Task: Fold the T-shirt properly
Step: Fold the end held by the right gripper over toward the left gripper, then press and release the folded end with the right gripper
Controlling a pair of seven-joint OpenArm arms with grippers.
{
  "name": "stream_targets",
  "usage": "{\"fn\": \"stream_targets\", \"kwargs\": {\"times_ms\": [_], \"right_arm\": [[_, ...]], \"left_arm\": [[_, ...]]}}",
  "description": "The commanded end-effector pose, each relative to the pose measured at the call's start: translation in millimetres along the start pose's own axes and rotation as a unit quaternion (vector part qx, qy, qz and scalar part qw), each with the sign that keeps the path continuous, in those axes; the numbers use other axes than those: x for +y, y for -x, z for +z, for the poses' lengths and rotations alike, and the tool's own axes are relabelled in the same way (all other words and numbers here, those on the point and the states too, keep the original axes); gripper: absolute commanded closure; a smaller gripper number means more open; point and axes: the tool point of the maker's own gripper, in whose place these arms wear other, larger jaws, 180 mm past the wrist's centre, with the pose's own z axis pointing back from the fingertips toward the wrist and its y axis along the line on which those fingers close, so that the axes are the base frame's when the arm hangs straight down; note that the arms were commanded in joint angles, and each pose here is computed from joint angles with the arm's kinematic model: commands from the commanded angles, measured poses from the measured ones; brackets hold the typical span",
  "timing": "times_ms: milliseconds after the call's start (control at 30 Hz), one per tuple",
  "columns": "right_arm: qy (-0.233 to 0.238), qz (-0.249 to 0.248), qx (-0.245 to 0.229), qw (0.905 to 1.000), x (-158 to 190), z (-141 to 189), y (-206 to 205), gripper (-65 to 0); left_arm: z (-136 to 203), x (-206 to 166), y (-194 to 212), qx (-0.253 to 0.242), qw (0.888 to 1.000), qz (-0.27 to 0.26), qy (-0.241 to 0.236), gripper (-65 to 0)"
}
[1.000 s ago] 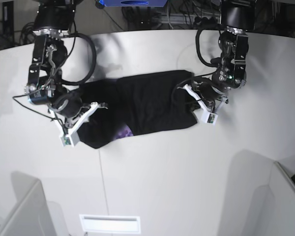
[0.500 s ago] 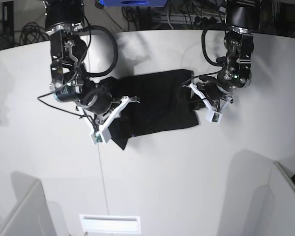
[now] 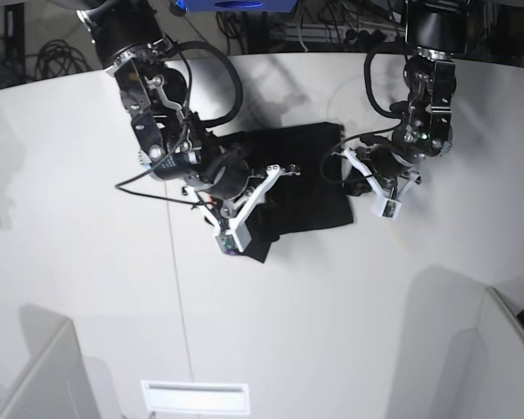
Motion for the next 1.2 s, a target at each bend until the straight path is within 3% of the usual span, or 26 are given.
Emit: {"fn": "stream_targets", "kwargs": {"times_ms": [0,233,467,700,933,967,1033,1167], "right_arm": [[-0.013,0.002,-0.026,0.9996,11,2,-16,0.0],[-0.028,-0.017,0.003,0.9995,28,-24,-7,0.0],[-0.008,-0.012,0.002,0.9999,18,-50,-7,0.0],[-0.001,-0.02,-0.003,0.9998,13,-59,-5,0.0],[-0.015,-0.025,-0.003,0.9996,26,-60,-6,0.0],[-0.016,-0.025,-0.002,0.9996,27,-60,-6,-1.7],[-0.019,-0.026,0.01,0.9994,30,-60,-2,-13.7],[-0.022,-0.024,0.023,0.9992,32,-57,2,-27.6]], "left_arm": [[3,10,12,0.031,0.999,-0.01,-0.02,0.0],[18,21,9,0.014,0.999,0.002,-0.038,0.0],[50,52,15,-0.005,0.996,0.026,-0.082,0.0],[74,86,30,-0.005,0.99,0.058,-0.129,0.0],[81,95,36,-0.003,0.988,0.066,-0.142,0.0],[81,95,36,-0.003,0.988,0.066,-0.142,0.0],[83,99,35,0.0,0.988,0.059,-0.144,0.0],[84,101,35,0.001,0.987,0.058,-0.147,0.0]]}}
